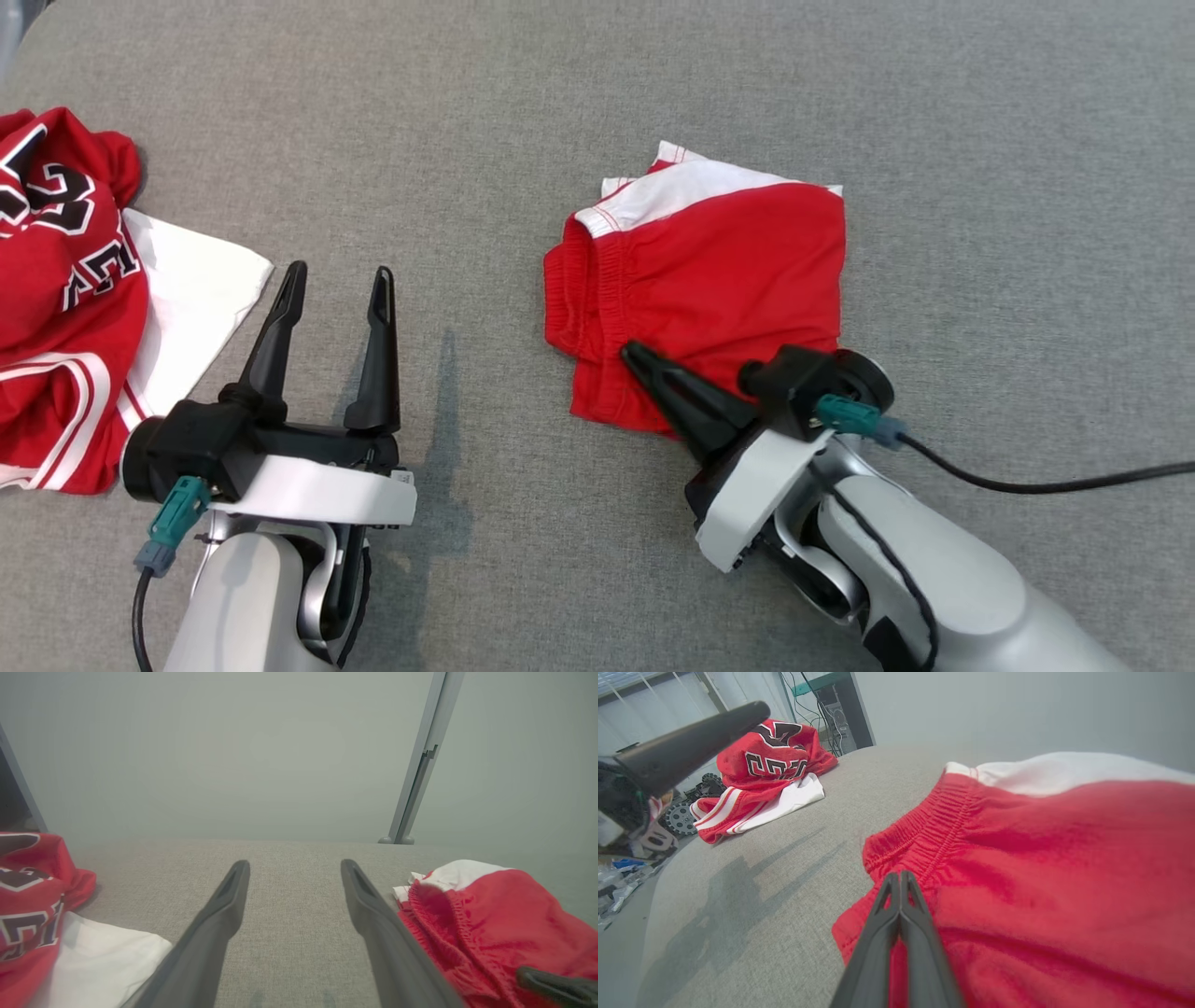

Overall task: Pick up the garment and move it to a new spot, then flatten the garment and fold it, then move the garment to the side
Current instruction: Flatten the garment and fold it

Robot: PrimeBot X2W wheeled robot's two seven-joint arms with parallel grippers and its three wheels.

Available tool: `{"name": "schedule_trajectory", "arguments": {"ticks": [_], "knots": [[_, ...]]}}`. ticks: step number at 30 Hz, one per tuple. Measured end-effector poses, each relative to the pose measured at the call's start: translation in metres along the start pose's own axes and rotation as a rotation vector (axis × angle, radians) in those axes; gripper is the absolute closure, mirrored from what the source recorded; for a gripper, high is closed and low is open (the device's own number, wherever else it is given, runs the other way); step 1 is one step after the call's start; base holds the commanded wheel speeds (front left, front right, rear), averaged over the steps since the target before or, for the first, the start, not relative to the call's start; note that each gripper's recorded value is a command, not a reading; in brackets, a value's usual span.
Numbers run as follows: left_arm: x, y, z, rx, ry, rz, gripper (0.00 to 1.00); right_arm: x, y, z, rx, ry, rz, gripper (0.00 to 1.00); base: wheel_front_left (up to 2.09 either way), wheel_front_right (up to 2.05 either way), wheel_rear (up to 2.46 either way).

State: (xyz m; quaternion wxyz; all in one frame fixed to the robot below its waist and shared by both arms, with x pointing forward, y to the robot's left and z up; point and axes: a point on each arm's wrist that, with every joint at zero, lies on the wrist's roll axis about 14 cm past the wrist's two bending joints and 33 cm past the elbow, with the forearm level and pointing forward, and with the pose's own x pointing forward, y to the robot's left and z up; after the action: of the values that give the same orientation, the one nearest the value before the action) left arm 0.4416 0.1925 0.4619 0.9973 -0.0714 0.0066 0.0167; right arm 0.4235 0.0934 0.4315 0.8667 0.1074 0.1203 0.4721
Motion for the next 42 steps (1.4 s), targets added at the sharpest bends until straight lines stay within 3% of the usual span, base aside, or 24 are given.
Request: {"name": "schedule_trajectory", "arguments": {"ticks": [6,16,17,18,19,30,42], "knots": [[-0.002,-0.001,0.004,0.003,-0.009,-0.002,0.0,-0.02,-0.011,0.031,0.058,-0.132,-0.084,1.0,0.0,0.0,0.0],[-0.004,-0.001,0.024,0.014,-0.064,-0.001,0.0,-0.095,-0.07,0.091,0.04,-0.364,-0.387,0.98,0.0,0.0,0.0],[-0.004,-0.001,0.027,0.014,-0.073,-0.002,0.0,-0.104,-0.076,0.094,0.031,-0.376,-0.42,0.83,0.0,0.0,0.0],[-0.005,-0.002,0.029,0.015,-0.08,-0.006,0.0,-0.113,-0.081,0.099,0.019,-0.395,-0.453,0.59,0.0,0.0,0.0],[-0.006,-0.003,0.031,0.015,-0.085,-0.008,0.0,-0.121,-0.086,0.103,0.006,-0.404,-0.485,0.02,0.0,0.0,0.0],[-0.023,-0.011,0.055,0.033,-0.134,-0.035,0.0,-0.188,-0.107,0.122,-0.078,-0.45,-0.693,0.0,0.0,0.0,0.0],[-0.059,-0.013,0.063,0.06,-0.121,-0.057,0.0,-0.23,-0.087,0.111,-0.1,-0.414,-0.778,0.0,0.0,0.0,0.0]]}}
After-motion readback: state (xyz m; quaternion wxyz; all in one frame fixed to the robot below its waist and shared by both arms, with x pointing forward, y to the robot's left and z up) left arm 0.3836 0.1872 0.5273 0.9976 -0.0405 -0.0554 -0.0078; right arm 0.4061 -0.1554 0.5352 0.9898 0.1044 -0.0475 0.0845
